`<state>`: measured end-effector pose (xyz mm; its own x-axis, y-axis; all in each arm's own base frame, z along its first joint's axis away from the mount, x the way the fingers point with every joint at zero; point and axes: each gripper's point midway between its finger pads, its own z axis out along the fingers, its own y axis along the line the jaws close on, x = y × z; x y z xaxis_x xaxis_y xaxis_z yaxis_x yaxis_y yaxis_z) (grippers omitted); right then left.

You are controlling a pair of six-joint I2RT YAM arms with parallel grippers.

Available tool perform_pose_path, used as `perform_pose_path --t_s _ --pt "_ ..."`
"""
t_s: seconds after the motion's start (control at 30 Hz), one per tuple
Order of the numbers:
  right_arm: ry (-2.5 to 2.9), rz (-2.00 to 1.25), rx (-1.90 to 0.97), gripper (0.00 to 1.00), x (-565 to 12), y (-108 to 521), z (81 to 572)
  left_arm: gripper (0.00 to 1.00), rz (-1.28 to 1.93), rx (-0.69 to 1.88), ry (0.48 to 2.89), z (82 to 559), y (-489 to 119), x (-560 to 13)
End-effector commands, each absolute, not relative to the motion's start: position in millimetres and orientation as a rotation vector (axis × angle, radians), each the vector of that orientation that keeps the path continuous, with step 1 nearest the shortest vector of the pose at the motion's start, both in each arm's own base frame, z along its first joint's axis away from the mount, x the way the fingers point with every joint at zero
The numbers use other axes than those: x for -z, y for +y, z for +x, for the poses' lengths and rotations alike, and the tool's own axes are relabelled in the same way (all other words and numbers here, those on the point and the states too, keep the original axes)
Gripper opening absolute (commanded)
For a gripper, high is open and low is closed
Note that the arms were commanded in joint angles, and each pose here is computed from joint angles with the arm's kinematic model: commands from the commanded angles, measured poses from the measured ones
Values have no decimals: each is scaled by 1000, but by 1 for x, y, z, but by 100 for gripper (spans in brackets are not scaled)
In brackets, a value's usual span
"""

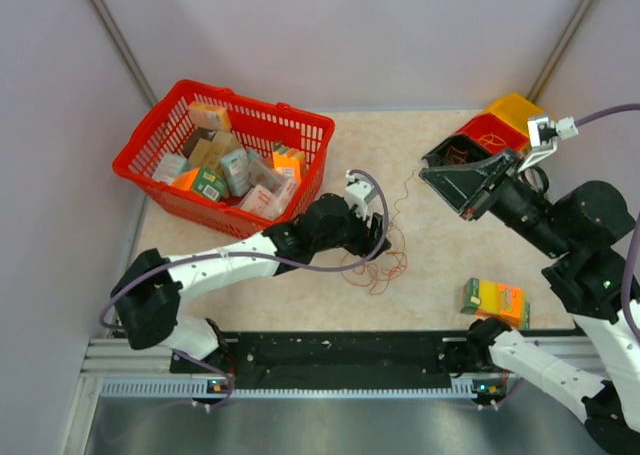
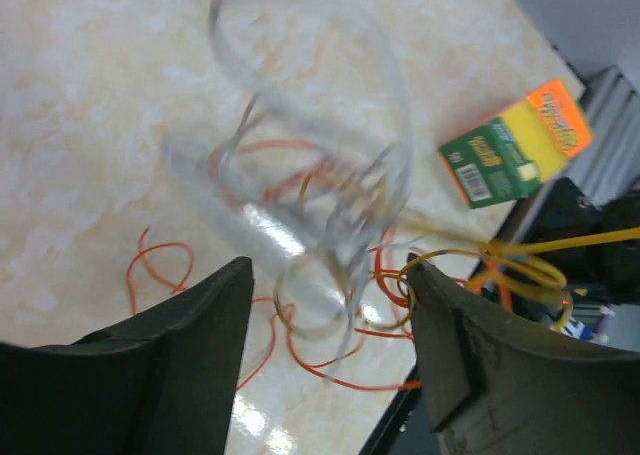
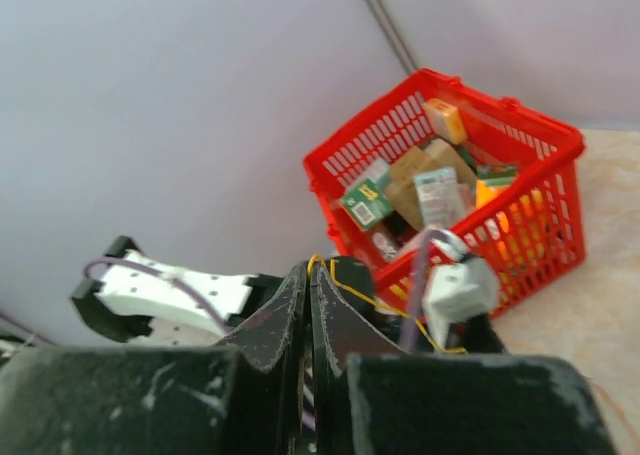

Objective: Untangle the cables

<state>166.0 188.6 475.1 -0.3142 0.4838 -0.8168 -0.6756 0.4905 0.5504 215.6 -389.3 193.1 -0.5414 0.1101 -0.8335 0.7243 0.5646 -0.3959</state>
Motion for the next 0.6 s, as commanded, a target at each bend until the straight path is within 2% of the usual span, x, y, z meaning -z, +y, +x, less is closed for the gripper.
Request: perform_pose_path --t_s 0.0,0.1,0.23,0.47,0.57 --pt "1295 -273 -1316 0 -550 189 128 61 507 885 2102 251 -372 -158" --pt "1191 -294 -1320 0 -588 176 108 49 486 878 2145 254 -362 -138" --pt "1055 -297 -1242 0 -629 152 89 40 511 877 2161 247 -355 -127" --pt "1071 -150 -961 0 -633 115 118 26 533 852 2169 236 -340 -120" --pt "995 -90 -855 0 -657 87 113 3 535 816 2204 233 -332 -107"
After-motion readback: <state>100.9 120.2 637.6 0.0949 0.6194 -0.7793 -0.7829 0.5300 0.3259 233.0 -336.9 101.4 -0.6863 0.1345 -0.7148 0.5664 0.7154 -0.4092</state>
